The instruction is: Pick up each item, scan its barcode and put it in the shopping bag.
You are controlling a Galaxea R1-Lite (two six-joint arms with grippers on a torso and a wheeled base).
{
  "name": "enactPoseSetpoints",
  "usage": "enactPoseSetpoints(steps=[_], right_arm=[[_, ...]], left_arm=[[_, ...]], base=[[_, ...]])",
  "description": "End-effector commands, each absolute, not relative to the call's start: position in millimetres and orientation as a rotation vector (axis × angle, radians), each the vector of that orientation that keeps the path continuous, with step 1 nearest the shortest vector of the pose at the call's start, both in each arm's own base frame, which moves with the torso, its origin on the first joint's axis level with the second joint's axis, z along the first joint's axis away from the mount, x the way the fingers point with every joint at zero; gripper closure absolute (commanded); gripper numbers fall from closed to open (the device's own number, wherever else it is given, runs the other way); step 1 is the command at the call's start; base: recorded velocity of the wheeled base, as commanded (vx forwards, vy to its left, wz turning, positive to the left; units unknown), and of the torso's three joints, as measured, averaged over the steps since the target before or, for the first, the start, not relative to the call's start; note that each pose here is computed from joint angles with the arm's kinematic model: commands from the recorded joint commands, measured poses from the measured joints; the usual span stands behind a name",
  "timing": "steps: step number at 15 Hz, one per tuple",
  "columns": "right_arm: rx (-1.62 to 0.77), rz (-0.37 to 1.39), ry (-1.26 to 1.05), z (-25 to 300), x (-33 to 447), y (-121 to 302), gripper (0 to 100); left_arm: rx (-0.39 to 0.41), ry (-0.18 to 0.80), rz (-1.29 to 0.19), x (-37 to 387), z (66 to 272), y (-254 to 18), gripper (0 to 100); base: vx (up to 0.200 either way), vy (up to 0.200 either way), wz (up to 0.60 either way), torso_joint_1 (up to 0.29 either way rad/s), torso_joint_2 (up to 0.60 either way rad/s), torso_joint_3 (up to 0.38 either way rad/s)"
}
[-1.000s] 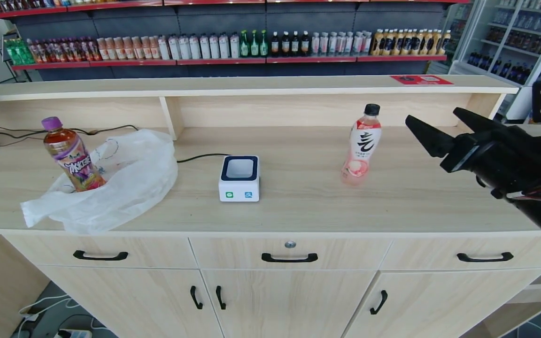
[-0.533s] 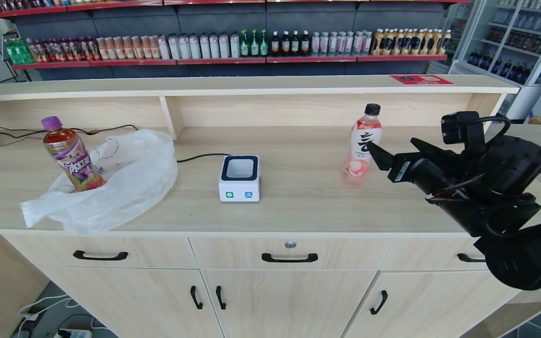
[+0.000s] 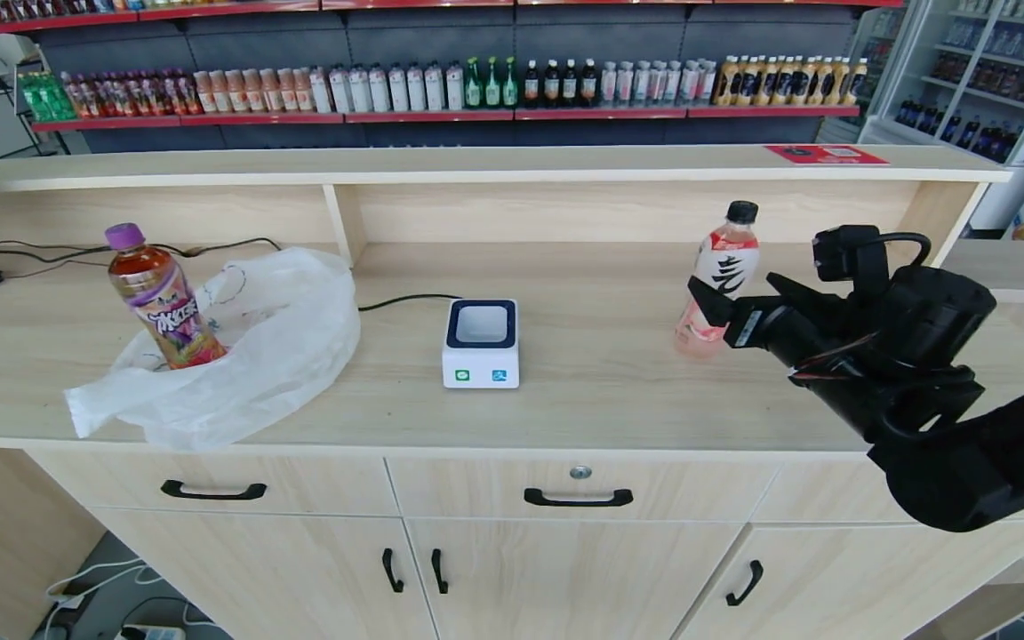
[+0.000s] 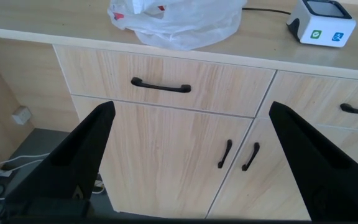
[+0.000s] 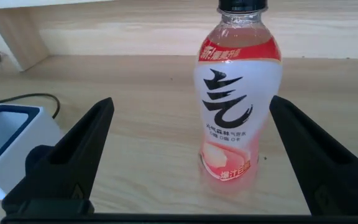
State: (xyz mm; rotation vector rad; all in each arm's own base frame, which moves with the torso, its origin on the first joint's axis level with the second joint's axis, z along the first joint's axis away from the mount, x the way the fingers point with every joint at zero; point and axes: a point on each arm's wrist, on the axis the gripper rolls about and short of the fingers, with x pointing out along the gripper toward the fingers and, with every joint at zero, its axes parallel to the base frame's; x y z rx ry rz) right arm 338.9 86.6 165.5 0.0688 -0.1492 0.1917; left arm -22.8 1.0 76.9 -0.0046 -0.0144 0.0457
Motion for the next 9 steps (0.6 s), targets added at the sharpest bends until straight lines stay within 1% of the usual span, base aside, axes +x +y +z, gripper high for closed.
enactPoseSetpoints(steps=[1, 6, 9], right_arm=[[0.072, 0.192, -0.149, 163.9, 342.0, 87.0, 0], [0.080, 0.172, -0.112, 149.6, 349.8, 82.1, 0], [0.103, 0.167, -0.101, 135.4, 357.7, 80.6, 0]], left_arm=[[-0.005, -0.012, 0.046, -22.8, 76.7, 1.0, 0], [-0.003, -0.012, 0.046, -22.8, 76.7, 1.0, 0], [-0.005, -0.012, 0.046, -22.8, 76.7, 1.0, 0]], base=[[0.000, 0.000, 0.00, 0.000, 0.00, 0.000], [0.000, 0.000, 0.00, 0.000, 0.00, 0.000], [0.000, 0.000, 0.00, 0.000, 0.00, 0.000]])
